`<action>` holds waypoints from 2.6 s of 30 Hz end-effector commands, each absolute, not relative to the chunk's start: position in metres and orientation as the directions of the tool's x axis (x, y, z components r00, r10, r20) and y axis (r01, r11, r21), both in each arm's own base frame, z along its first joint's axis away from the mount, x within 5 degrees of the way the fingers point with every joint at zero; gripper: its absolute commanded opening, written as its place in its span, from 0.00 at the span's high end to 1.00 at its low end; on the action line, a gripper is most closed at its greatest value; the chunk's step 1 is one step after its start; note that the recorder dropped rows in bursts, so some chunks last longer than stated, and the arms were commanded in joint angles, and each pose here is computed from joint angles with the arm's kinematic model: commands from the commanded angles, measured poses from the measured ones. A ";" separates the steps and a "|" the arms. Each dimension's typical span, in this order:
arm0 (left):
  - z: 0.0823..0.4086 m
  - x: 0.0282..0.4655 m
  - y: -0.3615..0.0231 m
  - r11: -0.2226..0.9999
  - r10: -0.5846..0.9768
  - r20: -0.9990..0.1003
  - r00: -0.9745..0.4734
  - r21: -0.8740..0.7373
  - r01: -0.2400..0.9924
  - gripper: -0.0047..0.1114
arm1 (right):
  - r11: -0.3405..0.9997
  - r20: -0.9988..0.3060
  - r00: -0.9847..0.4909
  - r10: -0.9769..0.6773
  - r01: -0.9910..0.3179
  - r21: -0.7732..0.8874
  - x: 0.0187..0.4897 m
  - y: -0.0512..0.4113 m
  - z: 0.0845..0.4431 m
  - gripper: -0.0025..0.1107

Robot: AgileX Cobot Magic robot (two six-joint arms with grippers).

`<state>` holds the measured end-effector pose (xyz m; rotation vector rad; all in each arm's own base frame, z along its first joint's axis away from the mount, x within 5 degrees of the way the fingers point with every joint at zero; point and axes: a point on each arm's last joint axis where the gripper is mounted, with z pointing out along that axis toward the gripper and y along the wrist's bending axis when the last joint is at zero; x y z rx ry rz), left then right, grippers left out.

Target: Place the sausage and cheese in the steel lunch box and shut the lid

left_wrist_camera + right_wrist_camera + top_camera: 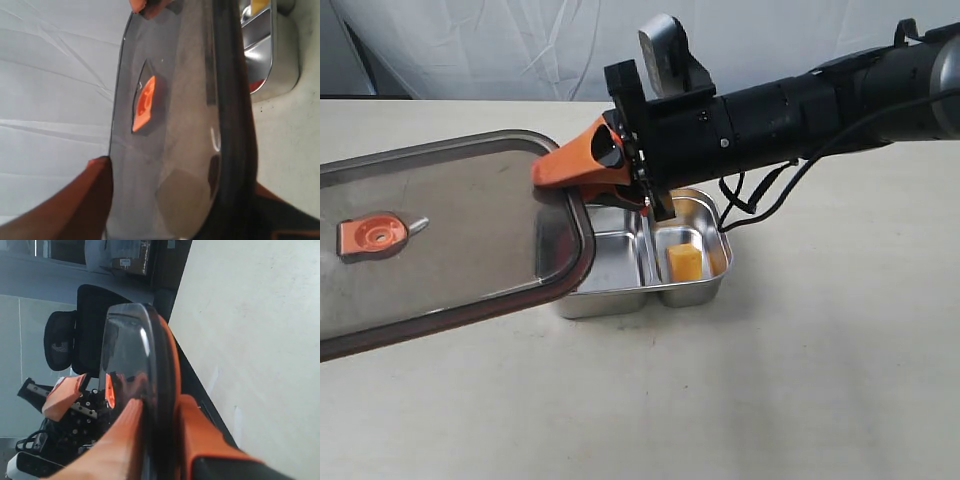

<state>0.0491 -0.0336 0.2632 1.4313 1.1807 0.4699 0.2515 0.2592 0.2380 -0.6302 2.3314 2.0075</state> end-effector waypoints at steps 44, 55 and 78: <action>0.256 0.040 -0.025 0.232 0.854 -0.378 0.358 0.892 0.389 0.45 | 0.384 -0.259 -0.966 0.005 -0.238 0.892 0.321 0.159 0.230 0.98; 0.256 0.040 -0.025 0.236 0.853 -0.381 0.357 0.891 0.388 0.45 | 0.444 -0.161 -0.987 0.017 -0.137 0.886 0.335 0.161 0.179 0.98; 0.256 0.040 -0.025 0.238 0.852 -0.383 0.357 0.890 0.389 0.45 | 0.548 -0.206 -0.974 -0.091 -0.221 0.807 0.335 0.137 0.167 0.98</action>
